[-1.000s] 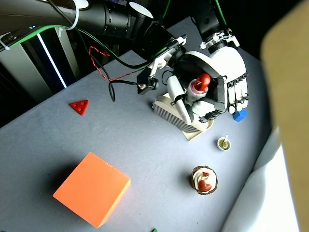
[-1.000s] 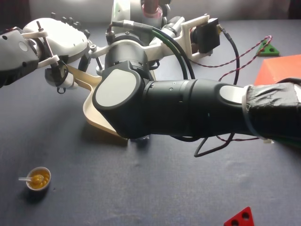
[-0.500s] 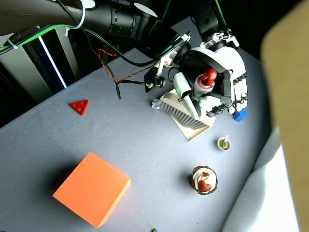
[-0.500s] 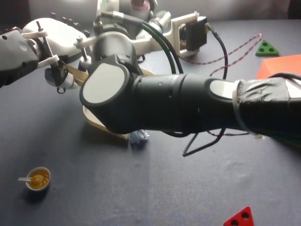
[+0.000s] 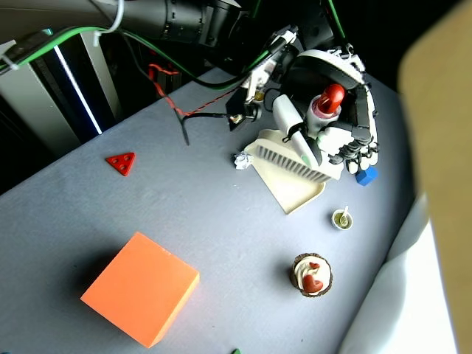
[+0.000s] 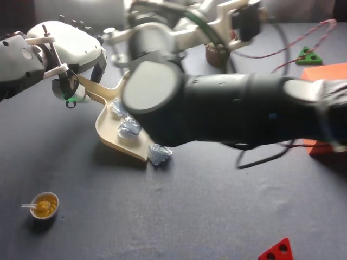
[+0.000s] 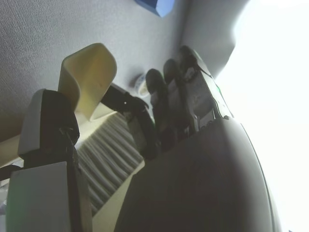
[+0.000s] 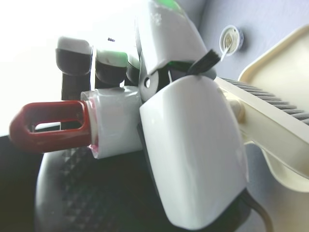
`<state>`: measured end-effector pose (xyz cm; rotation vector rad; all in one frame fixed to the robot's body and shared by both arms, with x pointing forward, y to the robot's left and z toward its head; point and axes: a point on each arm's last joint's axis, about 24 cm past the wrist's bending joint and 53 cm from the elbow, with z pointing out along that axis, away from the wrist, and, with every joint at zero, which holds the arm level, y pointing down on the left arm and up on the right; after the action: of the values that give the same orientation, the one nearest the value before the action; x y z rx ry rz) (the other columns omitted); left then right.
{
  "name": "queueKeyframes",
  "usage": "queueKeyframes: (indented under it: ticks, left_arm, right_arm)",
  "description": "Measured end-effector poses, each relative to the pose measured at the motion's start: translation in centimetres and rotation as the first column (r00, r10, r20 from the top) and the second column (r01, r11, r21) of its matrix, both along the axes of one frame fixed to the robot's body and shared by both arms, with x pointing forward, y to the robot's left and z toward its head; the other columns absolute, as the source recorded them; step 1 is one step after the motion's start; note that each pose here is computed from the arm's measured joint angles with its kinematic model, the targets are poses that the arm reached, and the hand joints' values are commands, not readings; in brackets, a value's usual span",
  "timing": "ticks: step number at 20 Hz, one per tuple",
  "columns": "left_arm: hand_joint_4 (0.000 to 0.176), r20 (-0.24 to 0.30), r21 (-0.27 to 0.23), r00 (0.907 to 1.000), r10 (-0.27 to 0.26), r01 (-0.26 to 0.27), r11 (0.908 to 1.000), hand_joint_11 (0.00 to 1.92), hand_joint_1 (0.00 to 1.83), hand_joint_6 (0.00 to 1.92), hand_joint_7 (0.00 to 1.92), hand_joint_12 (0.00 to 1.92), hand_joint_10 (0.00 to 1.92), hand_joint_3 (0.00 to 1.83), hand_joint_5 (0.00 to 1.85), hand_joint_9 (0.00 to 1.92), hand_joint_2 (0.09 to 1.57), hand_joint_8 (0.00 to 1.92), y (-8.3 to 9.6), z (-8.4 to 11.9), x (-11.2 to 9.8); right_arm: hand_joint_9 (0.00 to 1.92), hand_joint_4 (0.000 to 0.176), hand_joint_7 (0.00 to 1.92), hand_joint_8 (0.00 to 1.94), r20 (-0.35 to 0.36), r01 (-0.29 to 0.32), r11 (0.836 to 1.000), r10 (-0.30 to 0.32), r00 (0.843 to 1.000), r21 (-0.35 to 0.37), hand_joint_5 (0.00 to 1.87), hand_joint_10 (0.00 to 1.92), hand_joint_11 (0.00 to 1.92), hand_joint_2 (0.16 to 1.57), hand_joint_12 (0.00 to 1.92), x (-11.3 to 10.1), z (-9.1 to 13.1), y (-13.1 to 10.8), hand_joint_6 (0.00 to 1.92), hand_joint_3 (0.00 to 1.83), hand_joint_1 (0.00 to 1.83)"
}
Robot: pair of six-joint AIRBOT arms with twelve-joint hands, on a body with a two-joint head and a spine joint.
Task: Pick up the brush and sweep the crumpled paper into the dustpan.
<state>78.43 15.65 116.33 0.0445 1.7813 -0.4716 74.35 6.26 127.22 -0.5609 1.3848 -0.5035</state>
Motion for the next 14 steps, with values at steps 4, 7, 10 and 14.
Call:
queueKeyframes:
  ticks: [4,7,10,14]
  left_arm:
    - [0.0,0.001,-0.002,1.0,-0.004,0.004,1.0,0.23,1.09,1.1,0.39,0.07,0.0,0.0,0.9,0.28,1.16,0.0,-0.2,0.1,-0.1]
    - [0.0,0.0,-0.002,1.0,-0.005,0.005,1.0,0.22,1.09,1.11,0.4,0.07,0.0,0.0,0.89,0.28,1.16,0.0,-0.2,0.0,-0.1]
    - [0.0,-0.001,-0.002,1.0,-0.004,0.004,1.0,0.26,1.11,1.06,0.41,0.09,0.01,0.0,0.93,0.29,1.15,0.0,-0.2,0.0,-0.1]
    - [0.0,0.0,-0.002,1.0,-0.005,0.005,1.0,0.24,1.1,1.09,0.4,0.09,0.01,0.0,0.91,0.28,1.16,0.0,-0.2,0.0,-0.1]
  right_arm:
    - [1.01,0.176,1.07,1.94,-0.066,0.055,0.998,-0.057,0.996,-0.027,0.99,1.92,0.89,1.19,1.92,-0.9,-1.2,-2.1,1.92,0.0,1.52]
    - [1.01,0.176,1.06,1.94,-0.126,0.028,0.999,-0.03,0.992,-0.022,0.98,1.92,0.93,1.19,1.92,-2.0,-3.0,-1.1,1.92,0.0,1.53]
    - [0.99,0.176,1.06,1.94,-0.138,0.009,0.999,-0.016,0.99,-0.044,0.97,1.92,0.9,1.2,1.92,-2.4,-4.5,-0.9,1.92,0.0,1.54]
    - [1.05,0.176,1.1,1.94,-0.15,0.009,0.998,-0.017,0.989,-0.058,0.97,1.92,0.97,1.2,1.92,-3.0,-5.4,-1.3,1.92,0.0,1.53]
